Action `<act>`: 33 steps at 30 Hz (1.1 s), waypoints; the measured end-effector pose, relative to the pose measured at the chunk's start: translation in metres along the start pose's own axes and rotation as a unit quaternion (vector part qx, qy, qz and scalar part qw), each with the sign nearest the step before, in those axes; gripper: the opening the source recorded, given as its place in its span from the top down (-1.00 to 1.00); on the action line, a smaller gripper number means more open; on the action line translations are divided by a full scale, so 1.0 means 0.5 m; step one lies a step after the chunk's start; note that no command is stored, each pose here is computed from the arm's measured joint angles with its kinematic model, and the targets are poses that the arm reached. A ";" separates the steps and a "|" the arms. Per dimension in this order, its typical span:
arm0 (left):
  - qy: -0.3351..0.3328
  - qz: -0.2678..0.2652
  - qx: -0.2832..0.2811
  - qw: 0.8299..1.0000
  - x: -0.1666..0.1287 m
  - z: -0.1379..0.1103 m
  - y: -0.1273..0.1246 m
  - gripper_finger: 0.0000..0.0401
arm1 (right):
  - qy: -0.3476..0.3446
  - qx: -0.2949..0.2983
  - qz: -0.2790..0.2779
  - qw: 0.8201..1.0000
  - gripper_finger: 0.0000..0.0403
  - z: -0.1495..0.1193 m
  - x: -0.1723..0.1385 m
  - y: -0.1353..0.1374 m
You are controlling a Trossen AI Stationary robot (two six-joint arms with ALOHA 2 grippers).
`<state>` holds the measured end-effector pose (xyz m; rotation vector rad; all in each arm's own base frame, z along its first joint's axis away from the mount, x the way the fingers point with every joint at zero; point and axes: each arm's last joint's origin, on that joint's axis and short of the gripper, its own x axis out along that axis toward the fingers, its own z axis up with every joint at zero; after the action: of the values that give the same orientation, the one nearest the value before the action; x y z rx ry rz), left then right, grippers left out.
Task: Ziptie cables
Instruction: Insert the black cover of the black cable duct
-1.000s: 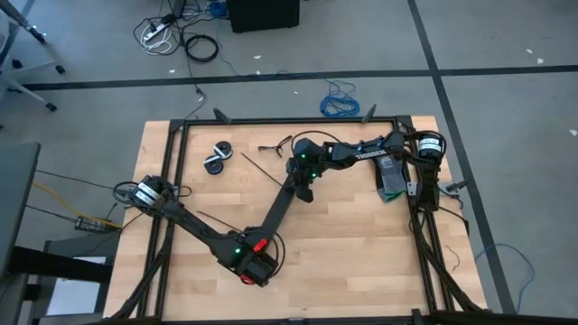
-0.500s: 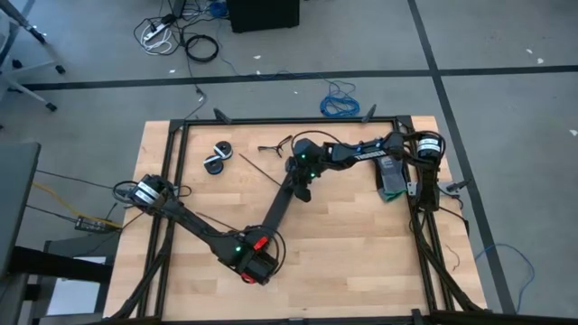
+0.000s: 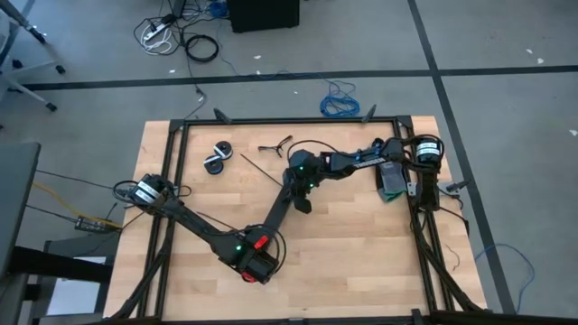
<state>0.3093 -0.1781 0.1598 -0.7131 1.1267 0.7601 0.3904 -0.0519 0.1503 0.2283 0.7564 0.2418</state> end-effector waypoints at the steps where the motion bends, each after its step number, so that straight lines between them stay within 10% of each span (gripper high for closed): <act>1: 0.000 0.000 0.000 1.000 0.000 0.000 0.000 0.00 | -0.002 0.002 0.003 1.000 1.00 0.001 -0.003 -0.005; 14: -0.002 0.001 -0.003 1.000 0.001 0.001 0.000 0.01 | -0.110 -0.020 0.139 0.984 1.00 0.036 -0.048 -0.069; 33: -0.001 0.000 -0.003 1.000 0.002 0.000 0.000 0.00 | -0.059 0.043 0.019 0.997 1.00 -0.006 -0.095 -0.166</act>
<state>0.3097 -0.1779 0.1590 -0.7164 1.1223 0.7635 0.3661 -0.1440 0.1549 0.3363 0.6471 0.2301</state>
